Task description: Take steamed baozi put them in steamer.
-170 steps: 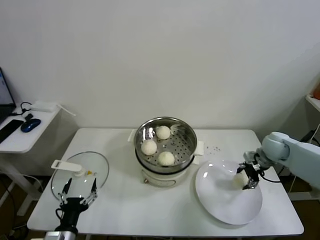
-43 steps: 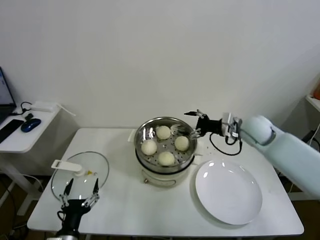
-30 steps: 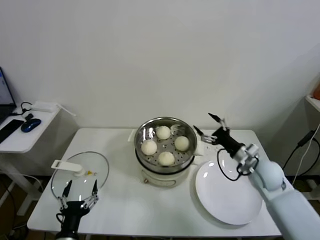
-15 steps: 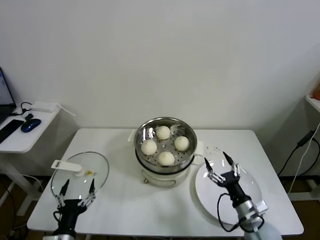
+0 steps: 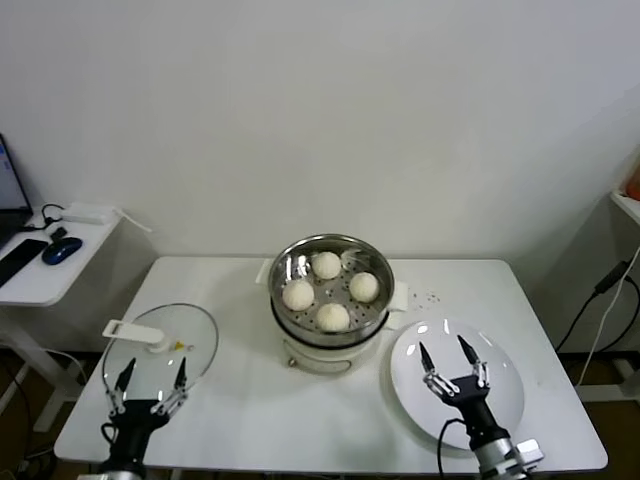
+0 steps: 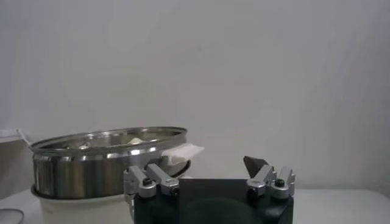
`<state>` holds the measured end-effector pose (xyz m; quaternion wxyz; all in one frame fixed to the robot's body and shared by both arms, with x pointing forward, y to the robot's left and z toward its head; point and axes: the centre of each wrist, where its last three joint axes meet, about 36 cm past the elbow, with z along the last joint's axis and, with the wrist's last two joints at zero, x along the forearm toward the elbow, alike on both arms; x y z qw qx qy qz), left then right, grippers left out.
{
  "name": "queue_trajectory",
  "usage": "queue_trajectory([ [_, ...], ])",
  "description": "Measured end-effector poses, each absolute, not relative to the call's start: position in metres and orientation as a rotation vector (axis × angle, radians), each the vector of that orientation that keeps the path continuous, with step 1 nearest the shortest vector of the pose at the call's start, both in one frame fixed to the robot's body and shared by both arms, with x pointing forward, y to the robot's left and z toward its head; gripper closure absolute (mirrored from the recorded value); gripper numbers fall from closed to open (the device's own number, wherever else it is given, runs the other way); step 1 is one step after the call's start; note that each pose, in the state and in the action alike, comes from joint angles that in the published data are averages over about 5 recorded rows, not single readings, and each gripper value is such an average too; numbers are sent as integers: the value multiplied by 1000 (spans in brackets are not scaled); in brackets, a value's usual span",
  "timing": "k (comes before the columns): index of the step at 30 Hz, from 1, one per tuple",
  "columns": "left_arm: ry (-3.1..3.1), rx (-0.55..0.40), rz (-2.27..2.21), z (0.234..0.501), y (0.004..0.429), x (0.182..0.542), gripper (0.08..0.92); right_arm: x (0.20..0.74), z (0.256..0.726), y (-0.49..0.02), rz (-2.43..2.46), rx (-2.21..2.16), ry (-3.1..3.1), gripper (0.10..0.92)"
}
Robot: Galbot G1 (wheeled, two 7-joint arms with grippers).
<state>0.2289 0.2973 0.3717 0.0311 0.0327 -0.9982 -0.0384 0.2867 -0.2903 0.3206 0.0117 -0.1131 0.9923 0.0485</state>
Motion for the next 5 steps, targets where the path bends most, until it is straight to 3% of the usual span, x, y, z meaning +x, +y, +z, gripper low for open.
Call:
queue_trajectory([
  [5,-3083,89,-101,373,298,230,177,285,320,-290,156,-341,3097,200],
])
